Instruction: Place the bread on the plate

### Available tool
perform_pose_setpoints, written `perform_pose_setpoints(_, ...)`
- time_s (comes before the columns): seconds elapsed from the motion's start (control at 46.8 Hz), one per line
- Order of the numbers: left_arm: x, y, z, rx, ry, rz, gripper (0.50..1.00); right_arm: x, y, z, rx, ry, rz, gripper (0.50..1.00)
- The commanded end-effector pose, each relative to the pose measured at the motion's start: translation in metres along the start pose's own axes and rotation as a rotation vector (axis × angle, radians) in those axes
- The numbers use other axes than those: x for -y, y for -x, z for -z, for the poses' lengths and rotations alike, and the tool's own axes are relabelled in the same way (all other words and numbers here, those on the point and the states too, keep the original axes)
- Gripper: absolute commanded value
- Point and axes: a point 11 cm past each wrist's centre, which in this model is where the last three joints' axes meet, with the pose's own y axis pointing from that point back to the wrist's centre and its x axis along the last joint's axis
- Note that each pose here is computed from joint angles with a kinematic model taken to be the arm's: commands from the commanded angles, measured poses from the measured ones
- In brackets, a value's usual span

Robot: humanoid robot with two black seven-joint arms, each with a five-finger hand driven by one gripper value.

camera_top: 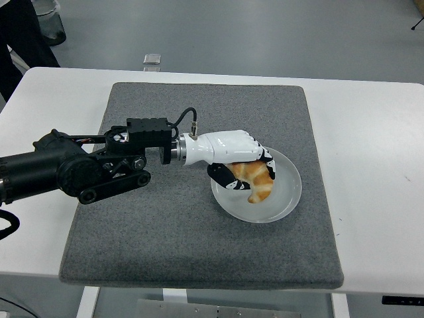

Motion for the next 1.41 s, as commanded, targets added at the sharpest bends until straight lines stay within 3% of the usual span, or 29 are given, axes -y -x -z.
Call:
perform_pose_setpoints(0.0, -0.001, 0.003, 0.003, -0.006, -0.01, 0.001, 0.5, 0.0, 0.0, 0.0, 0.0, 0.0, -0.001, 0.93)
perform_pose_setpoints(0.769, -0.004, 0.02, 0.009, -0.064, -0.037, -0.005, 0.5, 0.0, 0.0, 0.0, -0.002, 0.0, 0.0, 0.93)
perform_pose_setpoints(0.855, -0.004, 0.022, 0.008, -0.066, -0.034, -0.016, 0.52, 0.0, 0.0, 0.0, -0.003, 0.0, 0.0, 0.932)
perform_pose_setpoints(1.111, -0.005, 0.022, 0.009, -0.069, -0.039, -0.024, 0.707, 0.0, 0.0, -0.001, -0.003, 0.002, -0.001, 0.932)
perform_pose_setpoints(1.261, -0.006, 0.022, 0.01, -0.071, -0.044, -0.025, 0.739, 0.0, 0.0, -0.001, -0.003, 0.002, 0.0, 0.93)
perform_pose_setpoints(1.389, -0.007, 0.021, 0.01, -0.075, -0.043, -0.028, 0.851, 0.0, 0.0, -0.001, -0.003, 0.002, 0.0, 0.93)
